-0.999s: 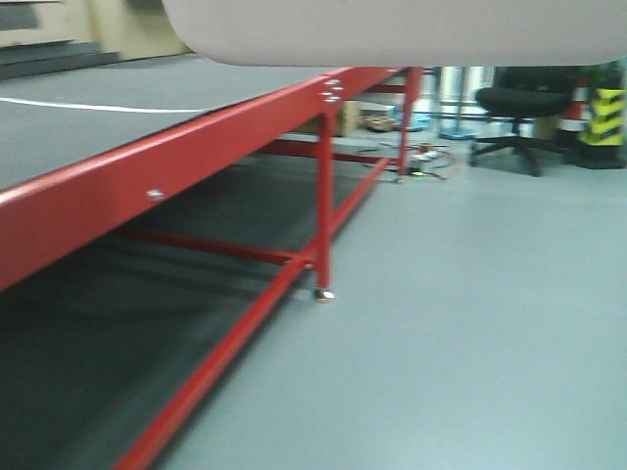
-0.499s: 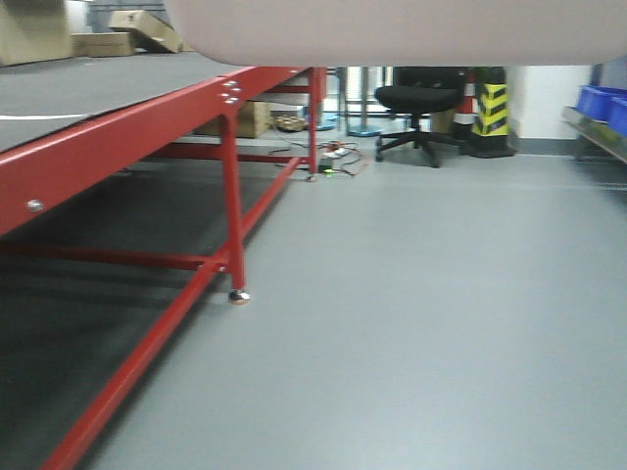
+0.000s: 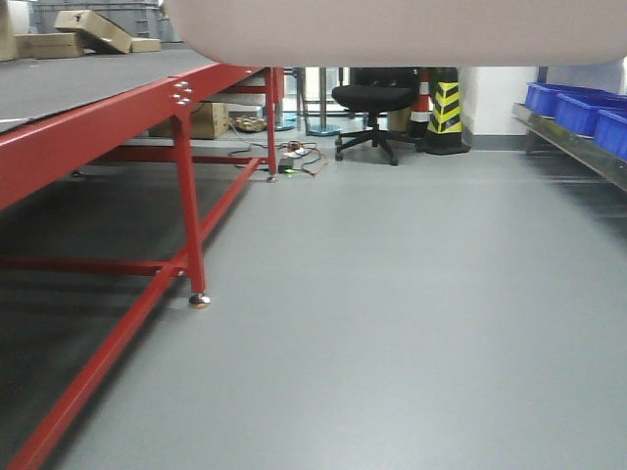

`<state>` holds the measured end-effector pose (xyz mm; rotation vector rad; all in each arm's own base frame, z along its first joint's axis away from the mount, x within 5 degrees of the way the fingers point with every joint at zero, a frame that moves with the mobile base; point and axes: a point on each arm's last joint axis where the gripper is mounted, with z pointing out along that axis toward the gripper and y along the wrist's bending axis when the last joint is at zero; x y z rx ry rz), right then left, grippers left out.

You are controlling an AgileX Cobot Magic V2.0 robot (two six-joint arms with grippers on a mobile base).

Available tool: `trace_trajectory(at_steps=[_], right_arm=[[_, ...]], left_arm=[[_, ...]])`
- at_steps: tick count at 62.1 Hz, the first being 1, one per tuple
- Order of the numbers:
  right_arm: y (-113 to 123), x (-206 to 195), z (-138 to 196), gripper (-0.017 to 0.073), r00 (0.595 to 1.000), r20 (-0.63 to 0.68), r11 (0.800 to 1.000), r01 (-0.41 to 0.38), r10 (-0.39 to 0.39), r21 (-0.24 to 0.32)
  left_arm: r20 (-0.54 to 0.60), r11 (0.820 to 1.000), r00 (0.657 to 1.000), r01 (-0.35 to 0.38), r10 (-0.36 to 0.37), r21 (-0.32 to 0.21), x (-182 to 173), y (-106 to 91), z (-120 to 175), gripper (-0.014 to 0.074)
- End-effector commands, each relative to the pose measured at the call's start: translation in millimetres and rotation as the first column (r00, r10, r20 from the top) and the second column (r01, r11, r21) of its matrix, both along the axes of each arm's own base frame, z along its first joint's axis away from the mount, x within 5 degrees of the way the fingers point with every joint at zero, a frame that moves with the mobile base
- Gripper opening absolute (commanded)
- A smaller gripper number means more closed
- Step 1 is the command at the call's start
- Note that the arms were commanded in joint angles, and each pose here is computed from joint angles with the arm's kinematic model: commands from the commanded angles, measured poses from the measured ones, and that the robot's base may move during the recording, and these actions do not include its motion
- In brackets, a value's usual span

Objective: Grab white bin and place on right shelf
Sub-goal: 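Hold the bin raised while the base drives to the steel shelving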

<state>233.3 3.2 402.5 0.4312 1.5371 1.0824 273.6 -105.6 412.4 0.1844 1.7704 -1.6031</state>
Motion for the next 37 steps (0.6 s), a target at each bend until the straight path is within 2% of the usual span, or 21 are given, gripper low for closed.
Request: trace_trajectory(at_steps=[1,37], right_arm=[[26.7,-23.0,31.4,0.0062,0.951,0.166,0.960,-0.272,0.260,0.058],[26.7,-23.0,31.4,0.0062,0.951,0.166,0.960,-0.272,0.260,0.058]], left_arm=[[0.119,0.967,0.962,0.251,-0.245,-0.046,-35.2,-16.0,25.9,-0.0126],[0.119,0.967,0.962,0.251,-0.245,-0.046,-35.2,-16.0,25.9,-0.0126]])
